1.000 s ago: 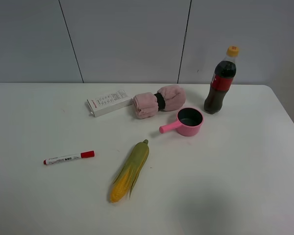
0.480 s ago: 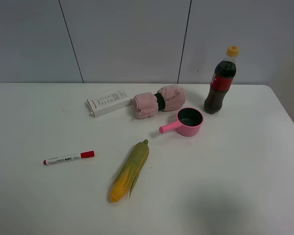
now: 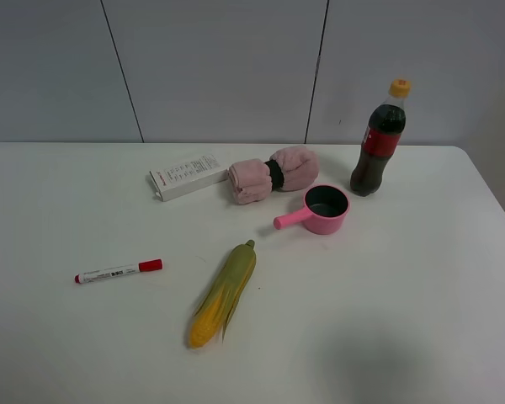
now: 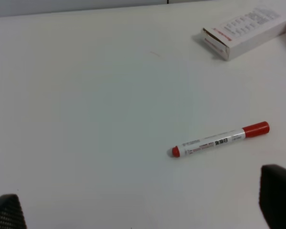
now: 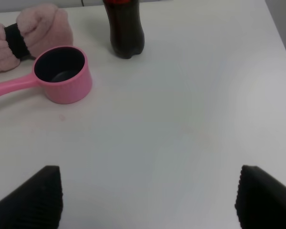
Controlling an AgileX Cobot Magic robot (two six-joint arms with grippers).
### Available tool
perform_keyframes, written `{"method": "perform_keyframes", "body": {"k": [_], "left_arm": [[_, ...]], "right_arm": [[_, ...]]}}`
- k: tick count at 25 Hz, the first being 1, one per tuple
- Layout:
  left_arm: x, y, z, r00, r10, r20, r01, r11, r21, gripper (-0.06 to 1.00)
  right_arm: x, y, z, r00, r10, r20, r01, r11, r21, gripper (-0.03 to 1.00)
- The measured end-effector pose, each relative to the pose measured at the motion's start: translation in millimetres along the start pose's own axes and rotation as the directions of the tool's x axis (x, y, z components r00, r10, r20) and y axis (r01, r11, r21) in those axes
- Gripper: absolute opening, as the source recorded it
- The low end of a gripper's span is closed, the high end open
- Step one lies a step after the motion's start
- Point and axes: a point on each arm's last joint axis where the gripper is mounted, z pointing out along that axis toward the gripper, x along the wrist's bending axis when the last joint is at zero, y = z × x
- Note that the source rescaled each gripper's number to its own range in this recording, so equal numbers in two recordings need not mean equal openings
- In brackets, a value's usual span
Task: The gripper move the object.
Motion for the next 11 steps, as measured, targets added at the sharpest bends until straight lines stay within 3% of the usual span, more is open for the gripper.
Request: {"method": "perform_keyframes", "body": {"k": [11], "left_arm": [[0.0,0.0,0.0,1.0,0.0,0.0,0.0,1.0,0.0,1.0]], "right_arm": [[0.0,0.0,0.0,1.0,0.0,0.0,0.0,1.0,0.0,0.91]]}}
